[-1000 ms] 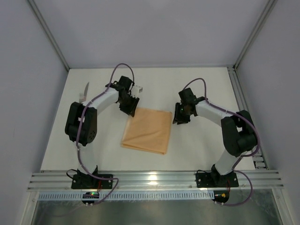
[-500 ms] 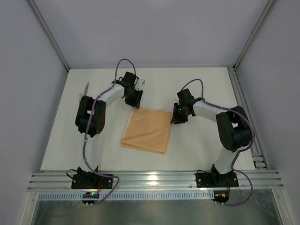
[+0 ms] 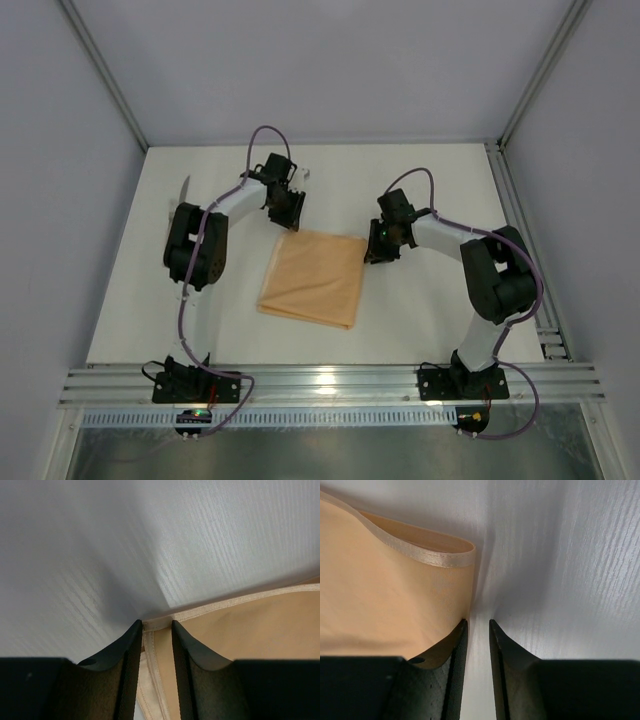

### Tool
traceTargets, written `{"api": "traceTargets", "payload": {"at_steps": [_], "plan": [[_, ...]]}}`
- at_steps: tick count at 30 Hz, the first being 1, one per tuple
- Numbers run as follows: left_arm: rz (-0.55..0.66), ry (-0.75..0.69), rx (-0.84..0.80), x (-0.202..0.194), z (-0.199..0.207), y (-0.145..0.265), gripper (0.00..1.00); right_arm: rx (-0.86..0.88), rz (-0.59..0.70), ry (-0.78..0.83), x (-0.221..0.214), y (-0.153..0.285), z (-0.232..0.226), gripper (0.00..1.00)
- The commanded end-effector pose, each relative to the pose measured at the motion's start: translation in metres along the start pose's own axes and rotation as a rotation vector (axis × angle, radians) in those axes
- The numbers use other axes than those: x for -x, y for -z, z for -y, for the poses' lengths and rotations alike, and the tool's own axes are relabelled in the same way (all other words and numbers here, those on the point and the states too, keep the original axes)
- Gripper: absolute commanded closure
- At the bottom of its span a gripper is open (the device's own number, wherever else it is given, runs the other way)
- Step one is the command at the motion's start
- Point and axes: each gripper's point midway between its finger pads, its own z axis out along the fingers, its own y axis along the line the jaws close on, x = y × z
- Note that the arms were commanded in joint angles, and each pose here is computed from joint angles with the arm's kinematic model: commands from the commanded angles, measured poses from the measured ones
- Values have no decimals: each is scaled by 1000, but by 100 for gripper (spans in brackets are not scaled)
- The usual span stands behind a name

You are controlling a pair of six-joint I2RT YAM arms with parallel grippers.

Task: Fold the napkin into a case and place the utensils inside
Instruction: Pick up the top corner of the square folded napkin from the center of the board.

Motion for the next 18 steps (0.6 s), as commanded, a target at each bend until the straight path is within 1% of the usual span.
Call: {"api": "traceTargets", "payload": {"at_steps": [1,3,5,7,12,13,18], "plan": [[-28,3,-25,-4,3,-6,68,21,38,3,9,4,-4,72],[-24,9,-30,-4,4,-4,71,23,36,4,8,4,-5,73],[-4,9,-26,0,4,-1,80,23,33,4,7,3,-4,73],[44,6,-20,9,5,5,85,23,35,2,7,4,-4,73],[126,-5,6,27,4,21,85,26,33,1,5,4,-4,74],[148,-11,7,31,5,25,84,26,33,-2,4,4,-4,74],[161,-22,18,33,4,31,85,25,33,-5,3,5,-3,75]]}}
